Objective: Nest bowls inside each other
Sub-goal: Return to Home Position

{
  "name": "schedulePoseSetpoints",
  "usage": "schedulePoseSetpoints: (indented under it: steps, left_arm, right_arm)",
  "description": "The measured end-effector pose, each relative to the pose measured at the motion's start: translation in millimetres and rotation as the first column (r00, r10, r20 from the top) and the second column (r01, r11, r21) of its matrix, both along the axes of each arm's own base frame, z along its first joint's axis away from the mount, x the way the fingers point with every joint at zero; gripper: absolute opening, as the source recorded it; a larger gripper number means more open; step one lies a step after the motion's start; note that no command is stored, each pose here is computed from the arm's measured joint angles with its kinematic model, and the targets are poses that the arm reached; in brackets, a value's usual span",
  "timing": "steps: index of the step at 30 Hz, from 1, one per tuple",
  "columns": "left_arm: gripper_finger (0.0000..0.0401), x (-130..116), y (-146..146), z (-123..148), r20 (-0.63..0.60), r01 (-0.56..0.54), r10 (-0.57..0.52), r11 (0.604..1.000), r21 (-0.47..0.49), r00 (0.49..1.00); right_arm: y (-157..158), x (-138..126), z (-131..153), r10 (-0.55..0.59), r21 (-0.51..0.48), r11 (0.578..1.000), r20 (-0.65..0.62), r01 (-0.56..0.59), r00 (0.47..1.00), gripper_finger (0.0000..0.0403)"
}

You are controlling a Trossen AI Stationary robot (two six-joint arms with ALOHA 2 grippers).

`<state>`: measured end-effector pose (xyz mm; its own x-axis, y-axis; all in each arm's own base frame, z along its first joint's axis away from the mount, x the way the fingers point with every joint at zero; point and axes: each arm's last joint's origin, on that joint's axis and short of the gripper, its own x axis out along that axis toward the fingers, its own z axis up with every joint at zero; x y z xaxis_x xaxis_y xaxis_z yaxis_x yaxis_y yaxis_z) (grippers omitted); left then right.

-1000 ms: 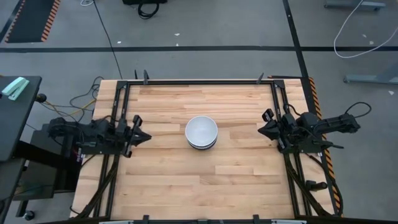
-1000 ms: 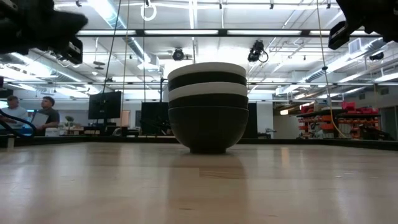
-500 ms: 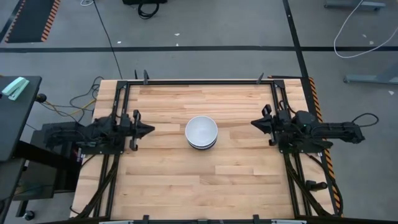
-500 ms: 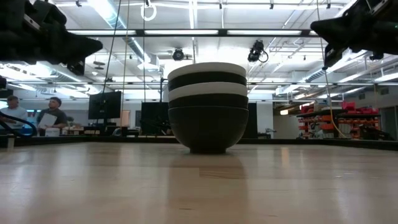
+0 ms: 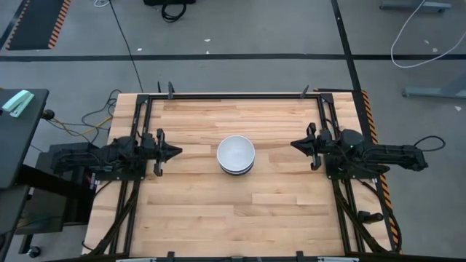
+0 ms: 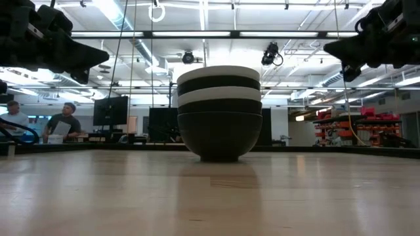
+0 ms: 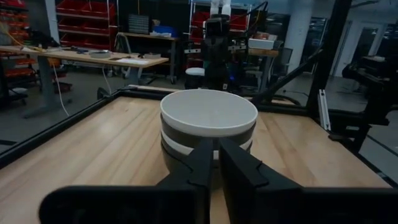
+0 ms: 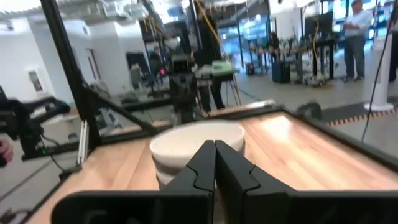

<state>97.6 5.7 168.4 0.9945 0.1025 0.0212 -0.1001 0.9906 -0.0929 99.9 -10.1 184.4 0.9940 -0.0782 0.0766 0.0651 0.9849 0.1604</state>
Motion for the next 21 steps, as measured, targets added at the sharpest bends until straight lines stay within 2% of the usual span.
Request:
schedulePoseSetpoints:
  steps: [8,15,21]
  left_arm:
    - [0.003,0.0,0.1,1.1,0.014,-0.004,0.004,1.0,0.0,1.0]
    - [0.004,0.0,0.1,1.5,0.019,-0.004,0.004,1.0,-0.001,1.0]
    - [0.0034,0.0,0.1,1.7,0.021,-0.004,0.004,1.0,-0.001,1.0]
  right_arm:
    - [0.0,0.1,-12.5,0.001,0.015,1.0,-0.128,0.001,0.992,0.0014]
    - [0.0,0.2,-12.4,0.001,0.015,1.0,-0.127,0.001,0.992,0.0014]
    - [0.0,0.2,-12.4,0.001,0.015,1.0,-0.127,0.001,0.992,0.0014]
